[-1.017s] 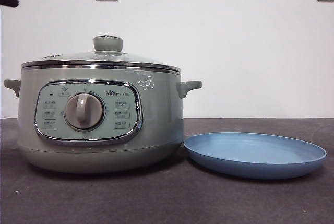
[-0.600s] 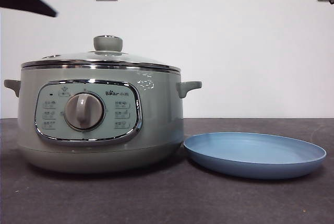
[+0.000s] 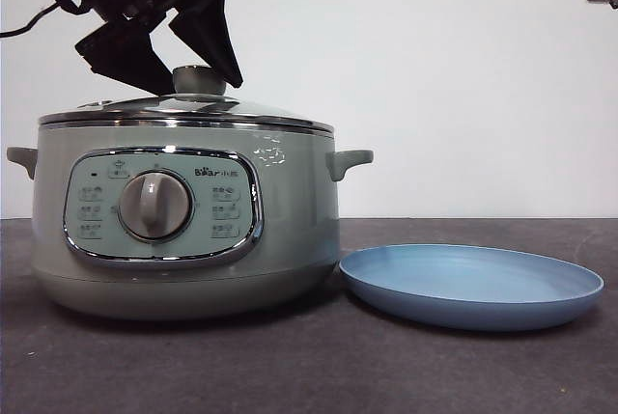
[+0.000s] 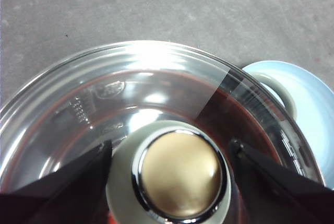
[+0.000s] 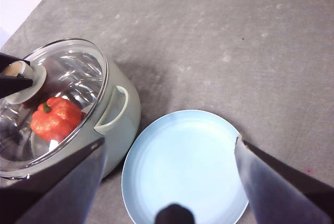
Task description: Take the pumpkin out from the steamer,put the pumpkin in the blue plate,close the lid
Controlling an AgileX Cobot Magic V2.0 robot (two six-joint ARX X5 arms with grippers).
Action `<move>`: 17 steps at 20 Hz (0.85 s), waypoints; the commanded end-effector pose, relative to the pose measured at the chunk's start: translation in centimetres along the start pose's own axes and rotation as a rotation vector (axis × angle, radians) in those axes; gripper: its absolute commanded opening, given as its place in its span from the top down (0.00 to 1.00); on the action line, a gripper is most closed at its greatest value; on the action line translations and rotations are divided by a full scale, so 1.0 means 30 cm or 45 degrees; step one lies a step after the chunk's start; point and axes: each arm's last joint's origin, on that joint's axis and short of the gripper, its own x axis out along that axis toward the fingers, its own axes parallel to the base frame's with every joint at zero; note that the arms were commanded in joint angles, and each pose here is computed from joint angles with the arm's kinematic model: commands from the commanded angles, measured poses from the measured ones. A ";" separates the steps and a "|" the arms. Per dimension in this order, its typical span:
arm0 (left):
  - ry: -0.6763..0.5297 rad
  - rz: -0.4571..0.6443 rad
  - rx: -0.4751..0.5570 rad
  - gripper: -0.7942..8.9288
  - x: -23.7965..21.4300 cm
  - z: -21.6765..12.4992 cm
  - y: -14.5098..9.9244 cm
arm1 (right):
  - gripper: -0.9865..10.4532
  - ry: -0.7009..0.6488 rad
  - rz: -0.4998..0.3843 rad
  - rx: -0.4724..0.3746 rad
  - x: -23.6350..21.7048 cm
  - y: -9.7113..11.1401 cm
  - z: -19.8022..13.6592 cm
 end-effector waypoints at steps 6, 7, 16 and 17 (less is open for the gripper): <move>0.011 0.013 0.097 0.93 0.009 -0.003 -0.006 | 0.56 -0.004 -0.001 -0.020 0.002 0.001 0.002; 0.006 0.013 0.098 0.93 0.008 -0.002 -0.007 | 0.56 -0.004 0.000 -0.027 0.002 0.001 0.003; -0.267 0.042 0.151 0.93 -0.182 0.113 -0.047 | 0.56 -0.025 0.030 -0.052 0.025 0.004 0.016; -0.308 0.056 0.157 0.93 -0.225 0.121 -0.055 | 0.56 -0.017 0.051 -0.061 0.043 0.012 0.018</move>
